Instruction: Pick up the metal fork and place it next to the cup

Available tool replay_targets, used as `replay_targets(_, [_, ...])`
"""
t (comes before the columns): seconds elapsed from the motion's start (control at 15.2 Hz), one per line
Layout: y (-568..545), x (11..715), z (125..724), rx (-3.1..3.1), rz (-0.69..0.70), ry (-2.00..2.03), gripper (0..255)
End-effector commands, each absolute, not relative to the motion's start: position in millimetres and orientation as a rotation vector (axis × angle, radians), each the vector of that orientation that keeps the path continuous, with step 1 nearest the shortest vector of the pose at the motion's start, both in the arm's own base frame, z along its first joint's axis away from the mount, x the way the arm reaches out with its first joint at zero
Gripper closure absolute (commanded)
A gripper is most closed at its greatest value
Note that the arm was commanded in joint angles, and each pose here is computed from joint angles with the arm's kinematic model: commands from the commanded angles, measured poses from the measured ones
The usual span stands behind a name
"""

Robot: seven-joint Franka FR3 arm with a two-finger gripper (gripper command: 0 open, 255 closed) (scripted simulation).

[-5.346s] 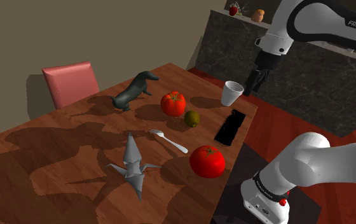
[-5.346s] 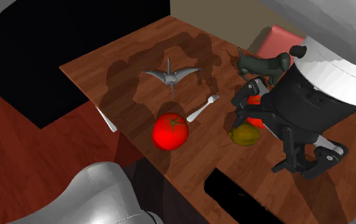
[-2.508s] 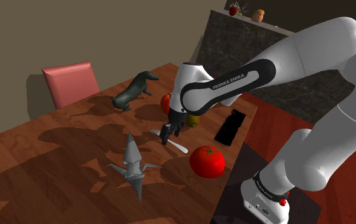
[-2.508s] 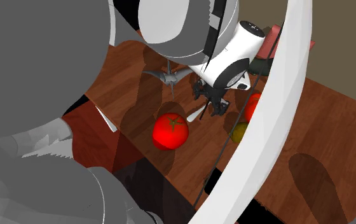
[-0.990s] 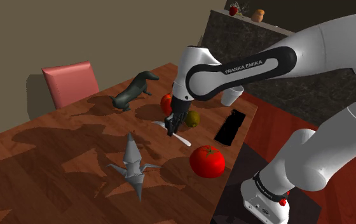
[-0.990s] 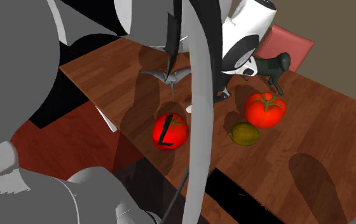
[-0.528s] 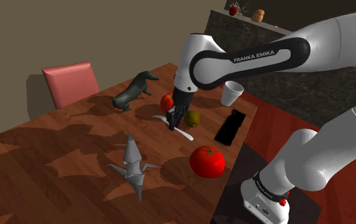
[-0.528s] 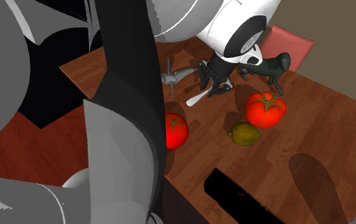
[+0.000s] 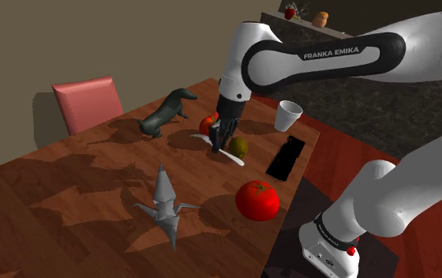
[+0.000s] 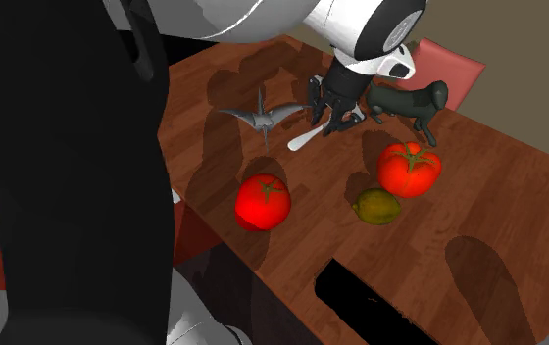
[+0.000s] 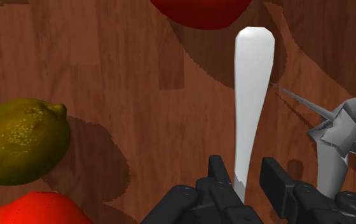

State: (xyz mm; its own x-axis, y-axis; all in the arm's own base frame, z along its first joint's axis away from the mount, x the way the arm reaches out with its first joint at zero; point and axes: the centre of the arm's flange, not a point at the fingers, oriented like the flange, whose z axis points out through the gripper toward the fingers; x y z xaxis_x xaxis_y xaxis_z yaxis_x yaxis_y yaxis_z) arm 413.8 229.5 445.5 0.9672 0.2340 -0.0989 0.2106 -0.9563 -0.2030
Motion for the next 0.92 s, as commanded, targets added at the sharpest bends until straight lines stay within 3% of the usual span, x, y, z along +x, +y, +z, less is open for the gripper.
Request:
replay_targets(0.0, [229,414,456,-2.925,0.181,-0.333,255])
replay_targets(0.86, [218,421,515,-2.925,0.181,-0.333,255])
